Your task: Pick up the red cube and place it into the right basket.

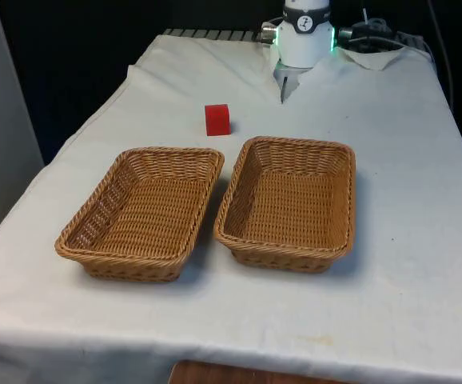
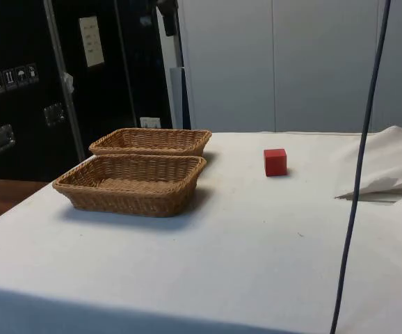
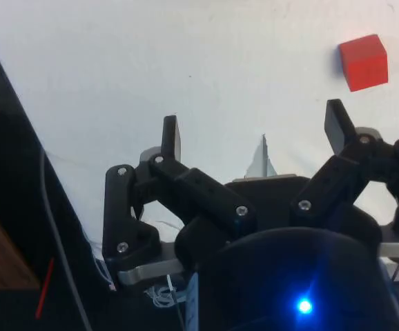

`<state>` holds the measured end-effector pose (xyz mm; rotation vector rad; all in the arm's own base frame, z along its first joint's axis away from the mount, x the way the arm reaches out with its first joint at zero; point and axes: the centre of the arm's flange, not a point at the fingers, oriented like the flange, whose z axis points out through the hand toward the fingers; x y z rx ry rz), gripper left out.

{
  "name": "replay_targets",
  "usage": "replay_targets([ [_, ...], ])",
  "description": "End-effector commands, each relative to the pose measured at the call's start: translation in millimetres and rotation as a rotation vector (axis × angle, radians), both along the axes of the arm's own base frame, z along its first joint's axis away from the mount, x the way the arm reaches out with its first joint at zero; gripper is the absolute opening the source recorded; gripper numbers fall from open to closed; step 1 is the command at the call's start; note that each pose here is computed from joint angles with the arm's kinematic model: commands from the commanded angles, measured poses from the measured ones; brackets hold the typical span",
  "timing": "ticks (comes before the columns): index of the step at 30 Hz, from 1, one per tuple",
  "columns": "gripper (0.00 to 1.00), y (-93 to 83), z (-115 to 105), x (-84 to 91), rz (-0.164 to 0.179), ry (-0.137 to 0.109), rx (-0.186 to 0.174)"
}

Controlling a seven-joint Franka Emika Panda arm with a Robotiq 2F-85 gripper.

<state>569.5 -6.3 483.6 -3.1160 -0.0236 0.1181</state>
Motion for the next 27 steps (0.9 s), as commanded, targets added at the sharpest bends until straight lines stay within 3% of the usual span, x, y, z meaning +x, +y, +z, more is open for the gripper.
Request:
replay_targets([
  [1, 1.0, -2.5, -1.1, -2.6, 0.002, 0.001, 0.001],
  [7, 1.0, -10.5, -5.1, -17.0, 0.017, 0.014, 0.005],
  [8, 1.0, -8.6, -6.2, -12.2, 0.013, 0.021, 0.008],
  [14, 1.0, -17.7, -9.2, -30.2, 0.038, 0.024, 0.009],
  [17, 1.0, -19.7, -11.9, -35.7, 0.046, 0.039, 0.014],
  [18, 1.0, -22.2, -11.7, -39.5, 0.054, 0.032, 0.01],
  [22, 1.0, -27.7, -14.9, -49.7, 0.07, 0.039, 0.016],
  [25, 1.0, -28.9, -17.1, -52.4, 0.075, 0.054, 0.022],
  [27, 1.0, -31.8, -17.4, -58.1, 0.085, 0.046, 0.019],
])
